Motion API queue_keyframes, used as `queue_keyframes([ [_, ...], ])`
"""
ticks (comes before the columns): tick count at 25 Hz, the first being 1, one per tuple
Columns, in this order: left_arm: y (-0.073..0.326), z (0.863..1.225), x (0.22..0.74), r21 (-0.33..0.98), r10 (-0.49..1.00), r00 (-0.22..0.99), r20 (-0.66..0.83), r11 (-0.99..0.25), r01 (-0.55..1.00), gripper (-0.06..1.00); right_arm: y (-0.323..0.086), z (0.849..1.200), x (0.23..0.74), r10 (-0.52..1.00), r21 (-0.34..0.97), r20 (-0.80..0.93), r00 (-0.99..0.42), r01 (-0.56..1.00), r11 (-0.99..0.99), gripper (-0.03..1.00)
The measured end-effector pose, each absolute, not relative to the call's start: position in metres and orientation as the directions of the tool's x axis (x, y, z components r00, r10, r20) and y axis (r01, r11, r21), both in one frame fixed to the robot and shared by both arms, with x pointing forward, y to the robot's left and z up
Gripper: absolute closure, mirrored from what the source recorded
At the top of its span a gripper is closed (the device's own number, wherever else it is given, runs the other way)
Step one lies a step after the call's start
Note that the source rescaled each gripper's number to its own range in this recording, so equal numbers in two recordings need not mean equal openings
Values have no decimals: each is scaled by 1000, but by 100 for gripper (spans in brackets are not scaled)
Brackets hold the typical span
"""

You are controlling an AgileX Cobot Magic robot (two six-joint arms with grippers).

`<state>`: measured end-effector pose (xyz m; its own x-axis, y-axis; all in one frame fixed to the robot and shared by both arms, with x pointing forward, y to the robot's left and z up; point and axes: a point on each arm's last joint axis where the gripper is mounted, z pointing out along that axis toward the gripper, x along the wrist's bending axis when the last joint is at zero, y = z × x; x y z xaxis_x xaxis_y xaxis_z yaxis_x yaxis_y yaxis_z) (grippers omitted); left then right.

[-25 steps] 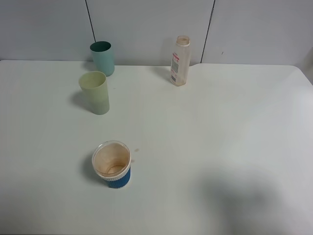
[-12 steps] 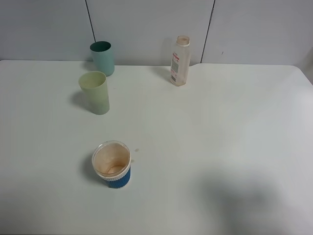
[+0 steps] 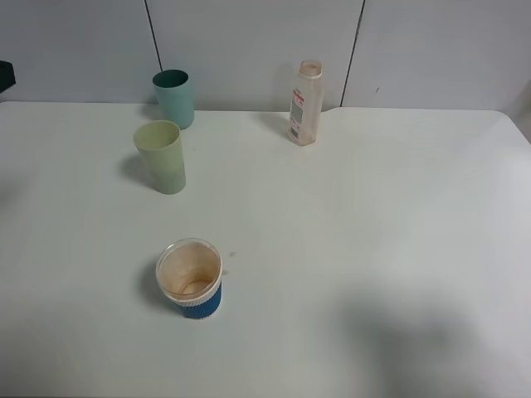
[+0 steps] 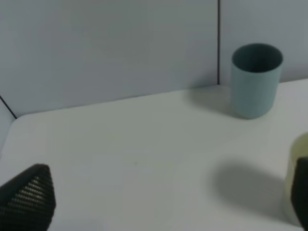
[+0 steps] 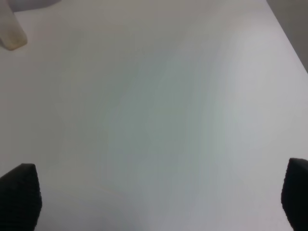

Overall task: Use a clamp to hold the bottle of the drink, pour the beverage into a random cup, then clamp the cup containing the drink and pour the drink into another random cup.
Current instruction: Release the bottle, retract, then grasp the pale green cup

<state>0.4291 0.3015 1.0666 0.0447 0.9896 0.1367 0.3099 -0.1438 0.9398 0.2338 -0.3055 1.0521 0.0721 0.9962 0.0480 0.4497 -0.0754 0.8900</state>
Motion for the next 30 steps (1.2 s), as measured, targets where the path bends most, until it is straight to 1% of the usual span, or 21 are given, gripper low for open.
queue_keyframes([
  [5, 301, 1052, 450, 935, 990, 47, 136, -144, 326, -3, -306, 1052, 234, 996, 890, 48, 72, 450, -75, -3],
  [10, 300, 1039, 458, 947, 985, 61, 162, -173, 270, -3, -306, 1052, 234, 996, 890, 48, 72, 450, -75, -3],
  [14, 297, 1024, 456, 963, 993, 76, 91, -107, 246, -3, -306, 1052, 234, 996, 890, 48, 72, 450, -75, -3],
  [20, 290, 1002, 452, 963, 992, 126, -16, -19, 269, -4, -306, 1052, 234, 996, 890, 48, 72, 450, -75, -3],
  [30, 285, 965, 451, 937, 983, 171, -65, 1, 348, -4, -306, 1052, 234, 996, 890, 48, 72, 450, -75, -3],
])
